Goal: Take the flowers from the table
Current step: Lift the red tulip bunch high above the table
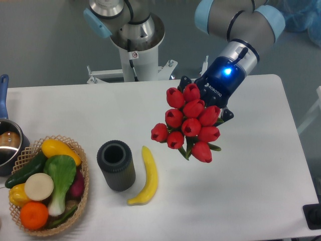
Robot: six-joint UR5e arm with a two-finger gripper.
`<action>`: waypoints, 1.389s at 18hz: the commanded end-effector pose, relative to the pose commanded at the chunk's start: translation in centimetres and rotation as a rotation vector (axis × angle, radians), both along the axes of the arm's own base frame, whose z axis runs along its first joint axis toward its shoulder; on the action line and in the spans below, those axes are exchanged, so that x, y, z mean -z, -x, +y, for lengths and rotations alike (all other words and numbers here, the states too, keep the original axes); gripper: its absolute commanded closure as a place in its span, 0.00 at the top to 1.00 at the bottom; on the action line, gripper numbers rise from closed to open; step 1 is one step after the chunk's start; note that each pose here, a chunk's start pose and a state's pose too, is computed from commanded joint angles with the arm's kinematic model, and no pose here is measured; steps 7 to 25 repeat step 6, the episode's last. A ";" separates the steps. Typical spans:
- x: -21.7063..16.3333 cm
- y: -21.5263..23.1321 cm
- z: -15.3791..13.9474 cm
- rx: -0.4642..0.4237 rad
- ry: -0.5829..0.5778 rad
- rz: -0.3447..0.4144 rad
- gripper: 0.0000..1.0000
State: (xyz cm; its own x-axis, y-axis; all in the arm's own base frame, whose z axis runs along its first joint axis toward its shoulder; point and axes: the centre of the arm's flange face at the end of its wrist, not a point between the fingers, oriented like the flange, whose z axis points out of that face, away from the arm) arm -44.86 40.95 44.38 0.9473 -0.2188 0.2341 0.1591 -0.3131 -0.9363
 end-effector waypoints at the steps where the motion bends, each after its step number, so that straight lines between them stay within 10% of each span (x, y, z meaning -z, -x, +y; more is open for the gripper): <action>1: 0.1 0.0 -0.1 -0.001 -0.001 -0.002 0.44; 25: 0.1 0.3 -0.4 -0.009 0.000 -0.003 0.44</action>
